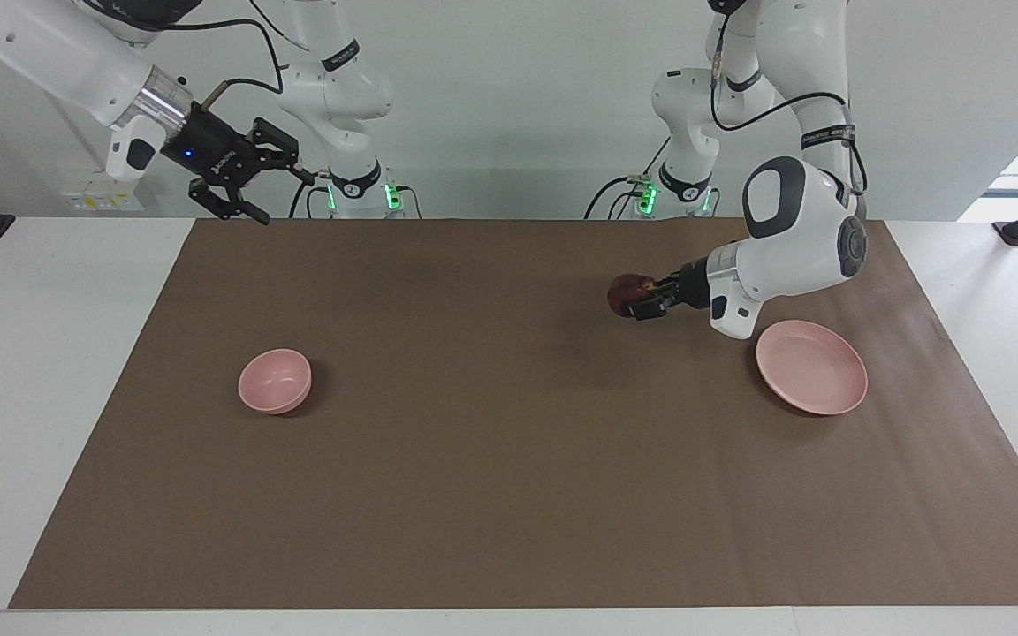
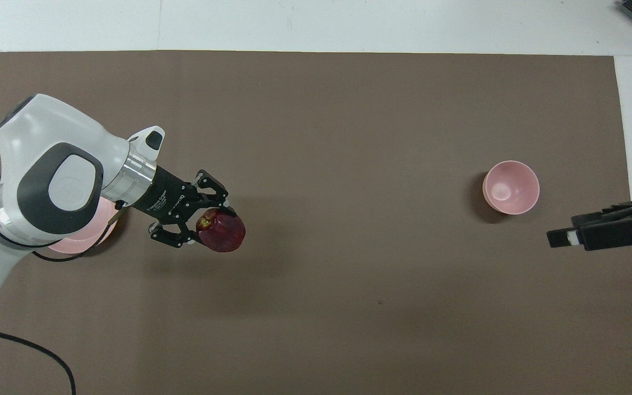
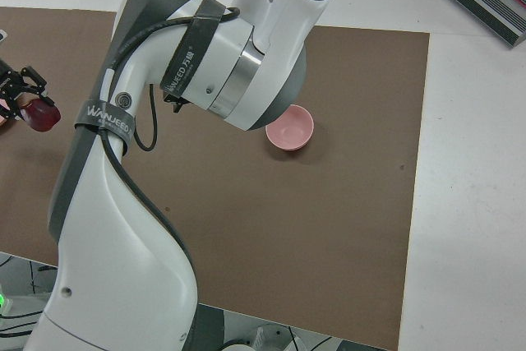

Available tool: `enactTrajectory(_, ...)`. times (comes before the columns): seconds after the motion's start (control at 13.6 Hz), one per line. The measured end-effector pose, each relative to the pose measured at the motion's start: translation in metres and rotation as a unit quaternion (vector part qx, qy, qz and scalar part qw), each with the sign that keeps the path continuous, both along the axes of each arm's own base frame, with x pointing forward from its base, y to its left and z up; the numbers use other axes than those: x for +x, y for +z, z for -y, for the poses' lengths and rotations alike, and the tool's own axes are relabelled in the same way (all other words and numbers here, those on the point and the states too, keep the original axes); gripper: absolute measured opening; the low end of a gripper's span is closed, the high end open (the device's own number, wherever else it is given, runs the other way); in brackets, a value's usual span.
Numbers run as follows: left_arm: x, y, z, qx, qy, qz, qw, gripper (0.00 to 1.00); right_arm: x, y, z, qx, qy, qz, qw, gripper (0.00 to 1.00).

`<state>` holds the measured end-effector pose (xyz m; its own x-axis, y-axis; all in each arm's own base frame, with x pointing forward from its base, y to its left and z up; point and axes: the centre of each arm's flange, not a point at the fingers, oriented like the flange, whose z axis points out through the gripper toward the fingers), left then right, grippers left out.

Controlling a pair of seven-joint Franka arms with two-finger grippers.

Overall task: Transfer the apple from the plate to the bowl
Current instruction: 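Lift the apple with the left gripper while the right gripper moves inward, then carry the apple with the left gripper toward the right gripper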

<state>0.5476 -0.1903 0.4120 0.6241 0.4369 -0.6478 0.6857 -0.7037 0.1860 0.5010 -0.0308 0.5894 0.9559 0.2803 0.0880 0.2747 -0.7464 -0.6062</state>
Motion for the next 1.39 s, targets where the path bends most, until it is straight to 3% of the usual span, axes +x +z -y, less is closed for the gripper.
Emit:
enactTrajectory(0.22,-0.003,0.004,0.008,-0.021,0.039,-0.046,0.998,0.75,0.004,-0.037,-0.004,0.057,0.041,0.007,0.998,1.0)
enactTrajectory(0.44,-0.003,0.013,0.015,-0.087,0.089,-0.096,0.988,0.75,0.003,-0.051,0.001,0.113,0.026,0.008,0.993,1.0)
enactTrajectory(0.51,-0.003,0.015,0.018,-0.106,0.108,-0.114,0.982,0.75,0.002,-0.053,0.0,0.129,0.021,0.005,0.991,1.0)
enactTrajectory(0.81,-0.015,0.023,0.035,-0.142,0.198,-0.231,0.942,0.75,-0.006,-0.082,-0.012,0.189,0.015,-0.016,0.982,1.0)
enactTrajectory(1.1,-0.037,0.028,0.085,-0.197,0.237,-0.279,0.91,0.75,-0.011,-0.089,-0.024,0.239,0.001,-0.021,0.971,1.0)
enactTrajectory(1.25,-0.05,0.018,0.119,-0.204,0.264,-0.279,0.9,0.75,-0.013,-0.088,-0.028,0.241,0.004,-0.021,0.97,1.0)
enactTrajectory(1.39,-0.065,0.018,0.16,-0.224,0.308,-0.287,0.879,0.75,-0.015,-0.087,-0.033,0.241,0.008,-0.021,0.97,1.0)
